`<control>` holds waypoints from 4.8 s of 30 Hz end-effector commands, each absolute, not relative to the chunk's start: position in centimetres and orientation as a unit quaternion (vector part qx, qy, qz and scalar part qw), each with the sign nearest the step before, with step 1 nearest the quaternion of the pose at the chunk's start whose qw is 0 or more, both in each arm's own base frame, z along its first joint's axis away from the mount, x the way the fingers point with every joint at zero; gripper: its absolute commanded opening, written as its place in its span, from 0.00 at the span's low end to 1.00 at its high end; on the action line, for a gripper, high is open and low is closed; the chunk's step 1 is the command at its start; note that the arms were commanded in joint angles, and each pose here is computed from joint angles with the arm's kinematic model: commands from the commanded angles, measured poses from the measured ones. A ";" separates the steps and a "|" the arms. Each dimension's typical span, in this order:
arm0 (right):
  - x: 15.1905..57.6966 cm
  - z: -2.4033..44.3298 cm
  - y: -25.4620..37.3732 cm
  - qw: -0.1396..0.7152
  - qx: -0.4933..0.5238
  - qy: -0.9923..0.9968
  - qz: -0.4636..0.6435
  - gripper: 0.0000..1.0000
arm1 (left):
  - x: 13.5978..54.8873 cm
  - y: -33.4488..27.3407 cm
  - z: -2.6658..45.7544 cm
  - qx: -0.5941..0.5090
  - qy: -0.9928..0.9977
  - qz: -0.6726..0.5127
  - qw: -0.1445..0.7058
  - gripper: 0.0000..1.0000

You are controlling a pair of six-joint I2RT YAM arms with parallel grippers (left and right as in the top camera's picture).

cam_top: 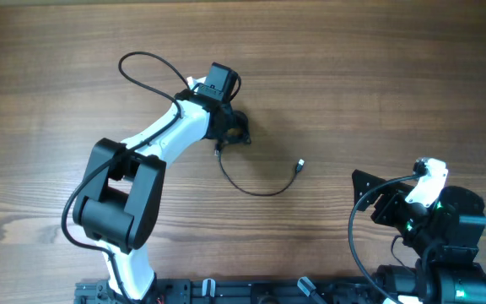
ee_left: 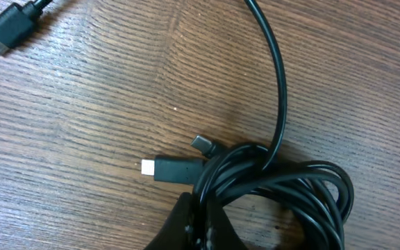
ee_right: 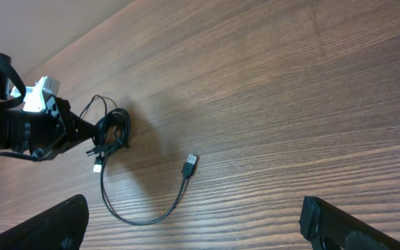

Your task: Untangle cables

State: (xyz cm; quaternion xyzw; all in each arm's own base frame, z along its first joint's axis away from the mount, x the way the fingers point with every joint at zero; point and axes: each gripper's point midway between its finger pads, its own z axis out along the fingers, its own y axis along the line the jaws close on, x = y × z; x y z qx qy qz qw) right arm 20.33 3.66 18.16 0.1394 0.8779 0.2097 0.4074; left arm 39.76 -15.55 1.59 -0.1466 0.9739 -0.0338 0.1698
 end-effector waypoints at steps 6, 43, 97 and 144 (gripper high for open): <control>20.4 18.6 3.4 0.386 0.257 0.846 0.261 1.00 | 38.3 -15.6 0.4 -0.146 0.980 -0.037 0.132 0.23; 30.0 14.2 12.4 0.171 0.187 0.846 0.468 1.00 | 42.3 -19.2 21.2 -0.058 0.893 -0.283 0.344 0.04; 38.0 15.3 15.1 0.315 0.332 0.781 0.425 0.05 | 31.8 -32.5 20.3 0.039 0.904 -0.361 0.226 0.04; 36.7 13.2 6.5 0.354 0.225 0.854 0.307 0.94 | 29.7 -27.3 26.7 0.286 0.755 -0.554 0.204 0.04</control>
